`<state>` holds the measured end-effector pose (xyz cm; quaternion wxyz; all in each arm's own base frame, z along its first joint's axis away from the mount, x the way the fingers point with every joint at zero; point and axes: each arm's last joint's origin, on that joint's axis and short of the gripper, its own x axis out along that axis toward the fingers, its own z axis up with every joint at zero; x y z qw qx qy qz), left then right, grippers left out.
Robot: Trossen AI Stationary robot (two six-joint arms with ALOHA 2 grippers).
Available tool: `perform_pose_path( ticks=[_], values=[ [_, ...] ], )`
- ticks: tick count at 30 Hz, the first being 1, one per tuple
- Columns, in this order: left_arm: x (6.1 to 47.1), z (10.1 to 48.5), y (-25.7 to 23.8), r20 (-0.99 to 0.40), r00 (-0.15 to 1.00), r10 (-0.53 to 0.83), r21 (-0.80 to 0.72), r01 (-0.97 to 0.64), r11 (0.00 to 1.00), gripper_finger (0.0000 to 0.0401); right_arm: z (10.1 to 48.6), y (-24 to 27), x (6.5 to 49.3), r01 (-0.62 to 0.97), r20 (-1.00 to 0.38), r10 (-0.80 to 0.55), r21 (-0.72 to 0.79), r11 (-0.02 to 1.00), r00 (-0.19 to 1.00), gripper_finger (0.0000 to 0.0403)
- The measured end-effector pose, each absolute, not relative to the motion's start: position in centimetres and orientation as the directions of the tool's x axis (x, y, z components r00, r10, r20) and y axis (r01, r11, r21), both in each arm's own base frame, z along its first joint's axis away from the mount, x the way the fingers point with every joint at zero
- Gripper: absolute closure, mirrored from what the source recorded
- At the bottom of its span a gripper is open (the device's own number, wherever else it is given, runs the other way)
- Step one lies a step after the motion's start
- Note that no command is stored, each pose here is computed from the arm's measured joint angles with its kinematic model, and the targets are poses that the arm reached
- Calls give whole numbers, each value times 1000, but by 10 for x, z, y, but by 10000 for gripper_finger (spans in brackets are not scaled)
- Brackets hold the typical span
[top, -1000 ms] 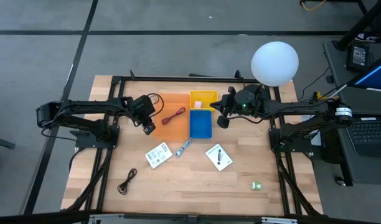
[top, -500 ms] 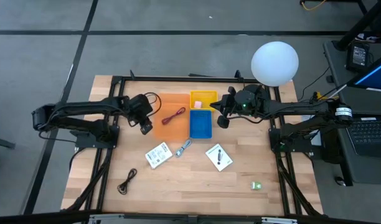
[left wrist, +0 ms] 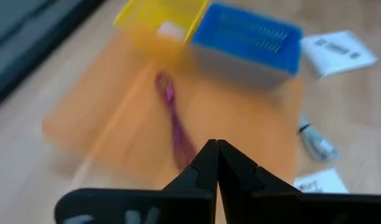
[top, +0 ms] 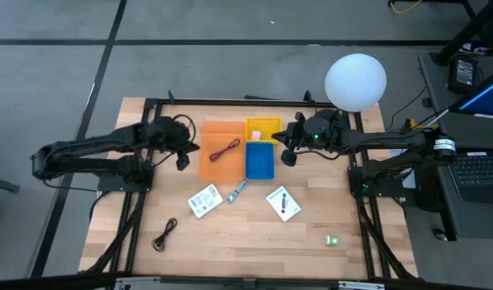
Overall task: Pick and place items into bin
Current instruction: Put the left card reader box into the blue bin
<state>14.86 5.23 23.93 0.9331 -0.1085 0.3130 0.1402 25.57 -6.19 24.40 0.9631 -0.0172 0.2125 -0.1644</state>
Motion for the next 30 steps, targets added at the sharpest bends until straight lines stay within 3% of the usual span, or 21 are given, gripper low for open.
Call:
perform_pose_path(
  ticks=[12, 30],
  values=[
    [163, 218, 30, -393, 919, -3, -23, -7, 1000, 399, 247, -42, 261, 138, -373, -167, -103, 985, 912, 399],
    [167, 202, 3, -267, 956, -119, -50, 110, 993, 400, 249, -27, 265, 84, -347, -114, -101, 991, 931, 399]
  ],
)
